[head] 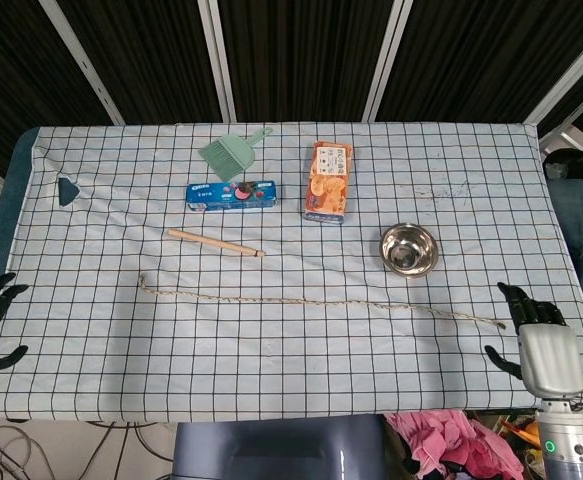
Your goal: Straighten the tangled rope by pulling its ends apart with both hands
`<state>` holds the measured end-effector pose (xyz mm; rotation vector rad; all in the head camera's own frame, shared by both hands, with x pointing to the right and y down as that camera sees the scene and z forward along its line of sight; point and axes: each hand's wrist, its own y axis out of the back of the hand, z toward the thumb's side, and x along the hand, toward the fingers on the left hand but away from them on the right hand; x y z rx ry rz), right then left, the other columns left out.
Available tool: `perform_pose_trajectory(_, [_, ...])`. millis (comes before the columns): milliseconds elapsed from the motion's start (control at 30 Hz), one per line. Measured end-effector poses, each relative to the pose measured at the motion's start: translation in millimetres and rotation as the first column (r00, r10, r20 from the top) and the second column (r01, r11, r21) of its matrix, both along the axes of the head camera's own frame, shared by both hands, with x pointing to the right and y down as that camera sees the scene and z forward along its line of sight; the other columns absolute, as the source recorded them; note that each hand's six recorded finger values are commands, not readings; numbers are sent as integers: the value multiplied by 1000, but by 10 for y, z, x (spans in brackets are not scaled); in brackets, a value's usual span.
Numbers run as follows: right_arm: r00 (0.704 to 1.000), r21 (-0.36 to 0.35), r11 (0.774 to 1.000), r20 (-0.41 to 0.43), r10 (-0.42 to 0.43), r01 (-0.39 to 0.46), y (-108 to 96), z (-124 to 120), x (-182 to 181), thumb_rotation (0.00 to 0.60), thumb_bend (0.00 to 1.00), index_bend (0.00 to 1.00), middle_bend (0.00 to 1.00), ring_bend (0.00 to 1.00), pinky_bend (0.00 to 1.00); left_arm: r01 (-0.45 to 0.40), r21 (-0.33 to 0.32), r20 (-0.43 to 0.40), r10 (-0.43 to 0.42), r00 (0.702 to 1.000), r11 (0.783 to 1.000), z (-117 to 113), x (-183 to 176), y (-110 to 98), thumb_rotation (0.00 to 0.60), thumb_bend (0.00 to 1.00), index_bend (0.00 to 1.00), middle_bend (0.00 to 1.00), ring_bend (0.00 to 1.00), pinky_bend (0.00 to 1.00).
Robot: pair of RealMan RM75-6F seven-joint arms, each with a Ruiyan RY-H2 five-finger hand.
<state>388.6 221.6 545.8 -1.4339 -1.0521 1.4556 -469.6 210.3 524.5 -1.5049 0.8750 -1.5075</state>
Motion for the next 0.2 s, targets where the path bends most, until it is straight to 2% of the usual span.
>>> perform_pose_trajectory(100, [1000,-12,1000,13,-6,6,74,45,51,600,105,120,146,255,246,36,-29,-46,-37,998,999,50,-84,129,600,94,188,95,0,0])
perform_pose_trajectory(200, [1000,-27,1000,14,-4,5,102,87,110,600,105,120,146,255,246,21,-29,-54,-23,998,999,68,-120,175,600,95,188,96,0,0])
